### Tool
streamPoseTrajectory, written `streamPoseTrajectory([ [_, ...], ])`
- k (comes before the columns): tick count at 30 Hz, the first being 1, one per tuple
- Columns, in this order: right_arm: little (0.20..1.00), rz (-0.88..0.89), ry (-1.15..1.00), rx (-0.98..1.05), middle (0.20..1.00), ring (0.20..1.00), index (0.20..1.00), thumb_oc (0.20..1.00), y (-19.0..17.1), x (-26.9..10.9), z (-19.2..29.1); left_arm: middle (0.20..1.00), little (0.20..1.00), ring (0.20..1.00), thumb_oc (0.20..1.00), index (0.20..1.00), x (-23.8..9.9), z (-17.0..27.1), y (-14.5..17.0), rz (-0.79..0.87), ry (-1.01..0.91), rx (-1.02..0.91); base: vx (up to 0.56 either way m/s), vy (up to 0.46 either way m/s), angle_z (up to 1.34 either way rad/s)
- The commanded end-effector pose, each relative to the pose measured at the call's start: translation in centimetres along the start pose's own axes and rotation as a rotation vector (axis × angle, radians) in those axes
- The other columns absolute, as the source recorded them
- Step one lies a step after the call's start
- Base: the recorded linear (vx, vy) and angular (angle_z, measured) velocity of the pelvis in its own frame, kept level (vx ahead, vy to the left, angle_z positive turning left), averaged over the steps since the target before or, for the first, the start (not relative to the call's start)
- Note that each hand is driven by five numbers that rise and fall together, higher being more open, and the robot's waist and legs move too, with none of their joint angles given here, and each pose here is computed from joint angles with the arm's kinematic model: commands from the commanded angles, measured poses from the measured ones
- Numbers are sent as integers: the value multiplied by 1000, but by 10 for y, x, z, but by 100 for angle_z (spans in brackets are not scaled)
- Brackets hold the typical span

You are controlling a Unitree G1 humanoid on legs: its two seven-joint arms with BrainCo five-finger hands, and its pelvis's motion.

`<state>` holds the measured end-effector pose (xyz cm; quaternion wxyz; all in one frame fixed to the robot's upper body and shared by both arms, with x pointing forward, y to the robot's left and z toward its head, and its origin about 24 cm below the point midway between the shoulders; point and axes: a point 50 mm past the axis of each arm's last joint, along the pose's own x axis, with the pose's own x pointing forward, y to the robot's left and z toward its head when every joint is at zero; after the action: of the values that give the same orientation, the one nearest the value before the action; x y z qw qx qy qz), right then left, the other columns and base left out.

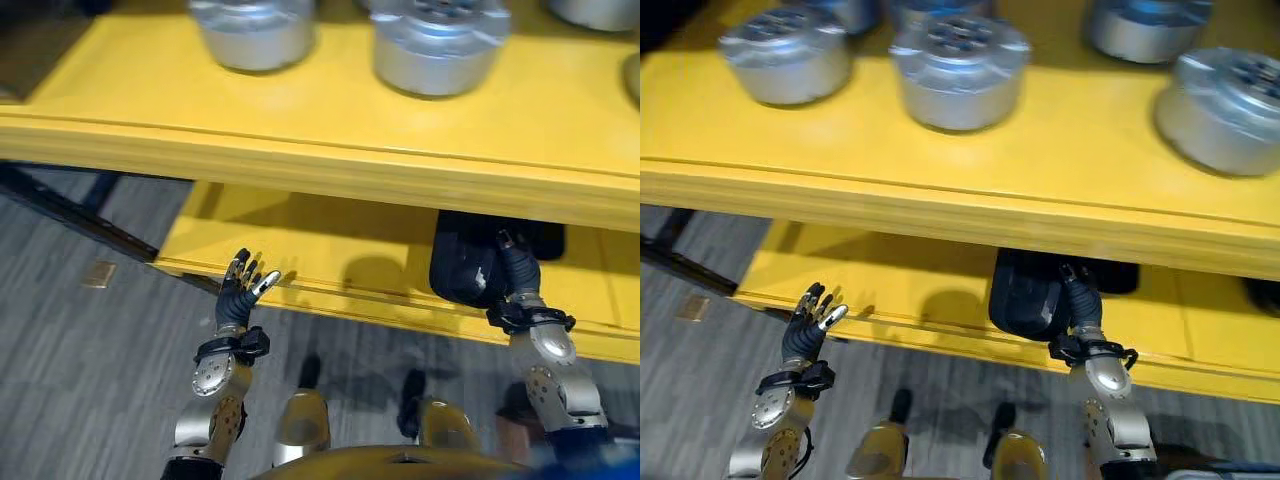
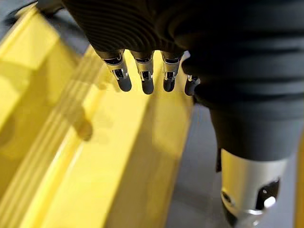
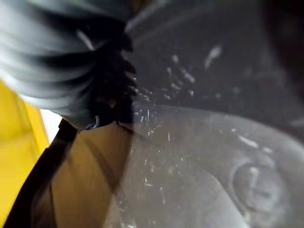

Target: Move parts from the plastic box to the shelf.

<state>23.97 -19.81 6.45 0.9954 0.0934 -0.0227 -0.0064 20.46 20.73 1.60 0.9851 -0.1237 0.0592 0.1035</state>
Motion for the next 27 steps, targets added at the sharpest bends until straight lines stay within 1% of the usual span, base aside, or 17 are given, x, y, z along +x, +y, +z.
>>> streamPoseTrajectory([
  [1, 200, 126, -209, 7, 200, 200, 200, 200, 26, 14, 40, 1000, 1000, 1000, 1000, 1000, -9, 22, 16, -1, -92, 52, 47, 174, 25],
  [5, 200, 193, -263, 19, 200, 200, 200, 200, 45, 29, 54, 1000, 1000, 1000, 1000, 1000, -9, 26, 17, -8, -96, 57, 7, 62, -1],
  [9, 200, 204, -294, 17, 200, 200, 200, 200, 59, 46, 65, 1000, 1000, 1000, 1000, 1000, -8, 27, 12, -45, -90, 64, -3, 1, 1],
  [14, 200, 203, -342, -38, 200, 200, 200, 200, 75, 68, 83, 1000, 1000, 1000, 1000, 1000, -3, 33, 4, -81, -108, 60, -74, 1, 1],
  [15, 200, 170, -351, -84, 200, 200, 200, 200, 75, 80, 91, 1000, 1000, 1000, 1000, 1000, 2, 42, -1, -97, -147, 70, -171, 11, -1],
  [17, 200, 128, -395, -160, 200, 200, 200, 200, 71, 90, 109, 1000, 1000, 1000, 1000, 1000, 4, 51, -4, -98, -191, 74, -195, 9, -2],
  [20, 200, 54, -455, -193, 200, 200, 200, 200, 65, 101, 132, 1000, 1000, 1000, 1000, 1000, 5, 56, -10, -109, -212, 47, -161, 12, -1],
  [22, 200, 10, -511, -201, 200, 200, 200, 200, 64, 107, 151, 1000, 1000, 1000, 1000, 1000, 5, 57, -14, -125, -219, 42, -116, 29, -17],
  [23, 200, 10, -512, -201, 200, 200, 200, 200, 64, 107, 151, 1000, 1000, 1000, 1000, 1000, 5, 57, -14, -125, -220, 41, -138, 46, -26],
  [24, 200, -35, -545, -196, 200, 200, 200, 200, 62, 113, 165, 1000, 1000, 1000, 1000, 1000, 5, 57, -21, -151, -222, 30, -109, 31, -31],
  [27, 200, -87, -587, -160, 200, 200, 200, 200, 62, 119, 181, 1000, 1000, 1000, 1000, 1000, 8, 56, -34, -189, -225, 0, -112, -5, -23],
])
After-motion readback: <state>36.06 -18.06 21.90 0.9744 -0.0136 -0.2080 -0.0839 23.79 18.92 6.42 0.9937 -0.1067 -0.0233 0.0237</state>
